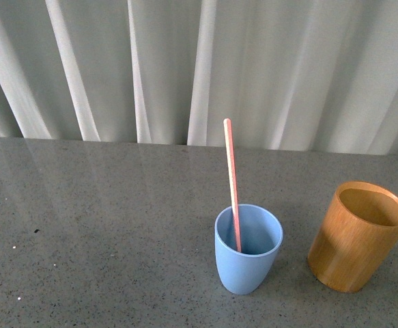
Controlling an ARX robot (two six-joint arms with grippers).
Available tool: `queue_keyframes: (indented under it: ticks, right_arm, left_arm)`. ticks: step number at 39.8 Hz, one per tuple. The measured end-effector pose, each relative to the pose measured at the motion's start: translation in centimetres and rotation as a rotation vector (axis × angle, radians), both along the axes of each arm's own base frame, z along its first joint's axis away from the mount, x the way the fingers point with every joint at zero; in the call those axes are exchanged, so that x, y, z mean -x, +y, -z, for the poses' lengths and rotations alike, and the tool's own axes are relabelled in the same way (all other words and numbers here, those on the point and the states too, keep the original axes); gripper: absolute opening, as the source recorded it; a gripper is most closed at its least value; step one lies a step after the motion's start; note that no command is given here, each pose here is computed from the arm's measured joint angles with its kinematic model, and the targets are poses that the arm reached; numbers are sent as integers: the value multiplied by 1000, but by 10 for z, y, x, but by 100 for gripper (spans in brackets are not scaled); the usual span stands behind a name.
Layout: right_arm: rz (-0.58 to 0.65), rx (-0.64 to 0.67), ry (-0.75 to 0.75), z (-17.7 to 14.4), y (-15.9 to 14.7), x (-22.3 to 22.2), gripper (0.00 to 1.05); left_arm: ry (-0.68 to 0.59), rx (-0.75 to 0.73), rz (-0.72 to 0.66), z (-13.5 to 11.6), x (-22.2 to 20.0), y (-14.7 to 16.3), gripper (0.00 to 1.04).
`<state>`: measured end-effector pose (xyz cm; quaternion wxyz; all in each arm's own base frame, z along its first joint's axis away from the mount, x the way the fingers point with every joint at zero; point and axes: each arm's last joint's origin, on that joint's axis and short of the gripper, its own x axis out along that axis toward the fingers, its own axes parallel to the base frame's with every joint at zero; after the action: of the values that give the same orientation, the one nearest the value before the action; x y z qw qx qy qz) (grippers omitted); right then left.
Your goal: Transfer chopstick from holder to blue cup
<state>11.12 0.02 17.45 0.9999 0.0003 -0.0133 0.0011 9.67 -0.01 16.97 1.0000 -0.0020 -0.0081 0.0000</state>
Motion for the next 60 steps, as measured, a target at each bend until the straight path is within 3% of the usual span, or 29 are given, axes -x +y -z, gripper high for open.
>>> queue_keyframes:
  ticks: [29,44,51,60]
  right_arm:
    - [2,0,6,3,0,15,1]
    - [2,0,6,3,0,15,55]
    - [2,0,6,3,0,15,96]
    - [2,0,6,3,0,15,95]
  left_arm:
    - [-2,0,0,0,0,0,98]
    - [-2,0,0,0,0,0,98]
    - [-2,0,0,0,0,0,98]
    - [-2,0,0,0,0,0,98]
